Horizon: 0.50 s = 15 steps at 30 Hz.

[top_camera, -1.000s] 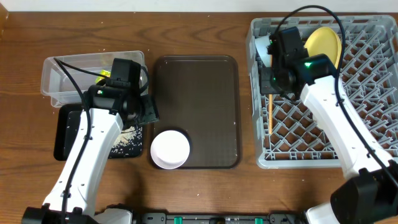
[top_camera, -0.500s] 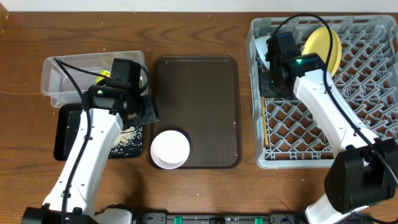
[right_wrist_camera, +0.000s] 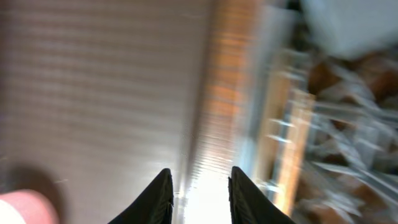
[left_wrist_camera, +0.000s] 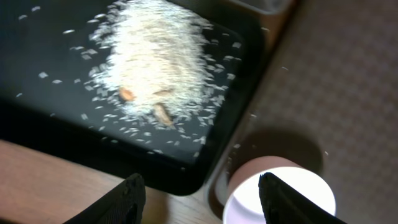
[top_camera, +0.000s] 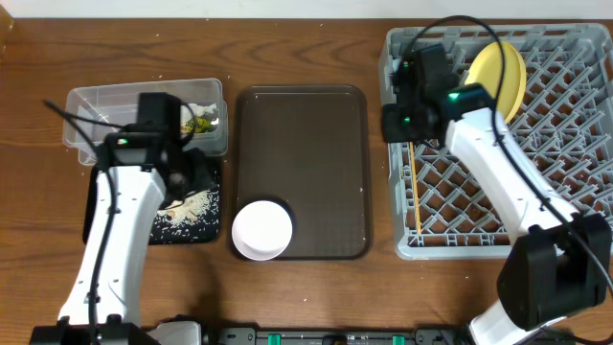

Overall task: Sort waste into correct bins and load items into the dishwasher rack
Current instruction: 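Reach the right gripper to the white bowl and grasp its rim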

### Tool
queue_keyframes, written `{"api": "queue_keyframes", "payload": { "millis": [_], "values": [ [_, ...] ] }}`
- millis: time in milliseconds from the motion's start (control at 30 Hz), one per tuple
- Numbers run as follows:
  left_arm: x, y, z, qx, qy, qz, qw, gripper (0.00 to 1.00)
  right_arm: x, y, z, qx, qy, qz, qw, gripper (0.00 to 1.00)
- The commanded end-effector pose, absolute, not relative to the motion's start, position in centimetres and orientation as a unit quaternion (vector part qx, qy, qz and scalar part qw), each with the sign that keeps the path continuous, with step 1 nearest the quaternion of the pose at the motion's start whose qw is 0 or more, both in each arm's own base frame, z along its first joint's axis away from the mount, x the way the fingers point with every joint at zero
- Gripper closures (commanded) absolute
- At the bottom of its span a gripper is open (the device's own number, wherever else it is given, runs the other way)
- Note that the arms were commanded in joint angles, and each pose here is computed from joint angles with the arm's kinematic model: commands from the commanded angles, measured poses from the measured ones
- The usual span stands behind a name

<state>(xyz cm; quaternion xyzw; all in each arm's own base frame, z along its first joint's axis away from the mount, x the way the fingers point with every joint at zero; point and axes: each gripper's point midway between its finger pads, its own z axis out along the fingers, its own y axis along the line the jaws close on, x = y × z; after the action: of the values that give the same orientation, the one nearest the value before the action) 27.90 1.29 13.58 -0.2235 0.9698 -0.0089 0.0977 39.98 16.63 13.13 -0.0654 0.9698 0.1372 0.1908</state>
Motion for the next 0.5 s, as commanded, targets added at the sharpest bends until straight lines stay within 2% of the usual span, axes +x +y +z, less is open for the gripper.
{"api": "queue_keyframes", "payload": {
  "millis": [0,200,467],
  "values": [
    [27.6,3.2,14.0,-0.261,0.960,0.005,0.100,0.38,37.9,22.2,14.3,-0.127,0.952,0.208,0.184,0.69],
    [27.2,4.9,13.9,-0.289,0.953,0.009,0.096,0.37,35.0,27.8,13.1,-0.210,0.942,0.188,0.183,0.64],
    [26.7,6.1,13.9,-0.311,0.946,0.013,0.092,0.37,29.2,33.3,8.3,-0.277,0.938,0.176,0.109,0.61]
  ]
}}
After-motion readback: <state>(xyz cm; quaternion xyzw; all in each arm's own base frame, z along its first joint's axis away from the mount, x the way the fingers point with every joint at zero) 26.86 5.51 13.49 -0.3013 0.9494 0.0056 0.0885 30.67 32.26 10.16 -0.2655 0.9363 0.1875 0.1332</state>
